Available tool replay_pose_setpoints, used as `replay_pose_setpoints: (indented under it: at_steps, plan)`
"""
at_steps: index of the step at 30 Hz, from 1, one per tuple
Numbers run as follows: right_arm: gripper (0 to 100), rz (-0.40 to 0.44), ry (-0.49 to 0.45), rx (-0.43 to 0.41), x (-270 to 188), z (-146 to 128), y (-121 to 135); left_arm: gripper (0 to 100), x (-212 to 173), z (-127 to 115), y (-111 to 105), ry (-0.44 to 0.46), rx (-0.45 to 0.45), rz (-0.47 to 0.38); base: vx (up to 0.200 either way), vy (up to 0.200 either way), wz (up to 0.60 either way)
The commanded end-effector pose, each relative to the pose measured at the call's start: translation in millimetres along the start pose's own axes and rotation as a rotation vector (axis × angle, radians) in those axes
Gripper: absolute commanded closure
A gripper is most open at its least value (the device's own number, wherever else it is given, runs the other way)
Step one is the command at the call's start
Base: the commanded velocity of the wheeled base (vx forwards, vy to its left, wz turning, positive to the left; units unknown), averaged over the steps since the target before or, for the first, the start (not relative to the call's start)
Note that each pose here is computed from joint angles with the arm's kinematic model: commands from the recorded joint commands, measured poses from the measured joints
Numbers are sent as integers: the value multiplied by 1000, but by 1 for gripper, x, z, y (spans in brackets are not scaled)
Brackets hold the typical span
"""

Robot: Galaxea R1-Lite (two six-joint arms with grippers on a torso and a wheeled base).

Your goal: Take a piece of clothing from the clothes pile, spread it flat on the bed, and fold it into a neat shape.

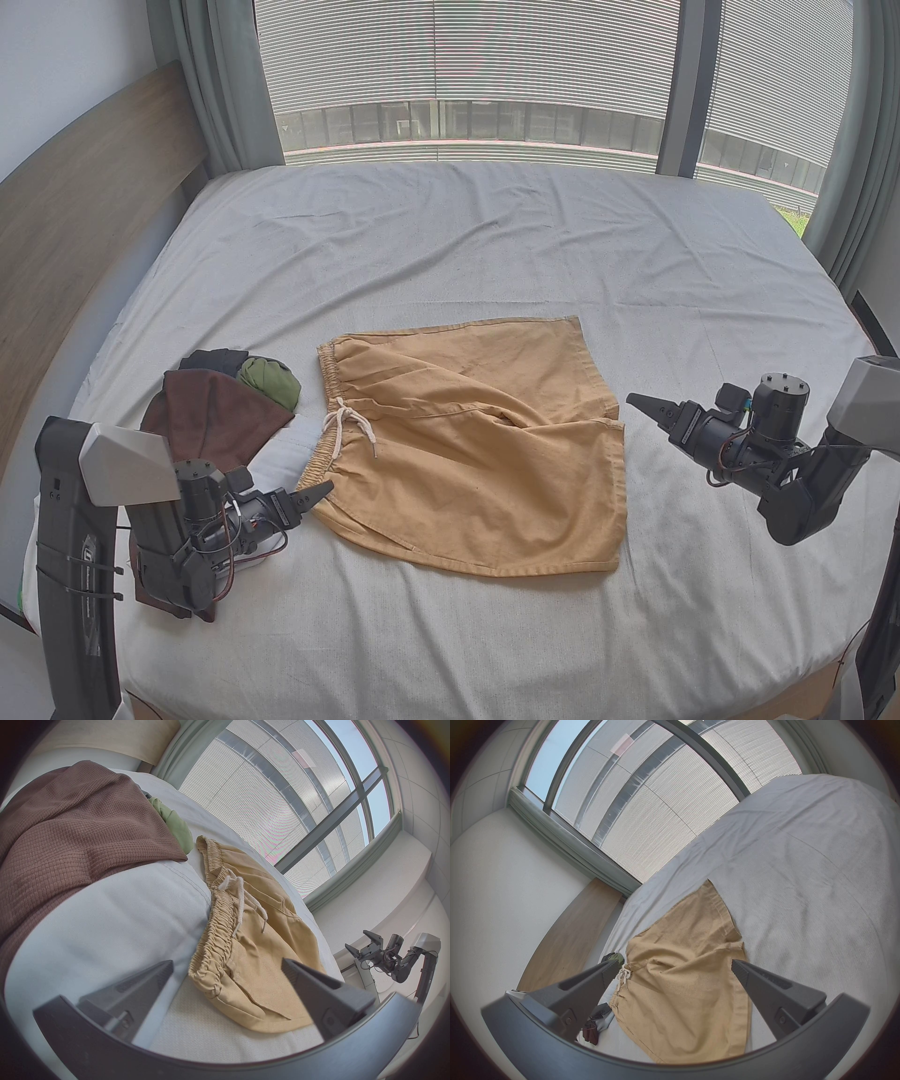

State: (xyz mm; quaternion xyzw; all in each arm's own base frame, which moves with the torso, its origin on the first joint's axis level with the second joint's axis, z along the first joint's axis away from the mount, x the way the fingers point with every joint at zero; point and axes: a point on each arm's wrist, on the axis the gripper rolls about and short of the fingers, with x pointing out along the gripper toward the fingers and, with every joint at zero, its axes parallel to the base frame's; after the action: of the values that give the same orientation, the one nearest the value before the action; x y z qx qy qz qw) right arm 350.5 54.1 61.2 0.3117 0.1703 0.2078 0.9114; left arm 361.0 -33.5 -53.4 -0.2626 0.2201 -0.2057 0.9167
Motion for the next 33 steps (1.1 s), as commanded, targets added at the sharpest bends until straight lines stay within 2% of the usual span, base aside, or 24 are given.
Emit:
replay_pose_setpoints:
  at_steps: [1,9,14,15,18,25,28,30,33]
  plan:
    - [0,10,-10,-6,0,0,1,100,3,-1,3,-5,0,3,0,0,0]
    - [0,-12,25,-16,-2,-9,-5,100,3,0,3,-7,0,2,0,0,0]
    - [0,-64,130,-52,-8,-35,-16,100,3,0,3,-8,2,3,0,0,0]
    - [0,-90,194,-69,-9,-50,-22,100,2,0,3,-6,2,2,0,0,0]
    - [0,-123,275,-82,-10,-68,-31,100,2,0,3,-7,5,2,0,0,0]
    - [0,-149,357,-60,-12,-91,-39,100,2,0,3,-4,7,3,0,0,0]
    - [0,-172,408,-52,-14,-106,-50,100,2,-1,3,-4,9,3,0,0,0]
    - [0,-170,423,-52,-15,-109,-52,100,2,-1,3,-4,9,3,0,0,0]
    - [0,-124,458,-45,-15,-115,-53,100,2,0,3,-6,9,4,0,0,0]
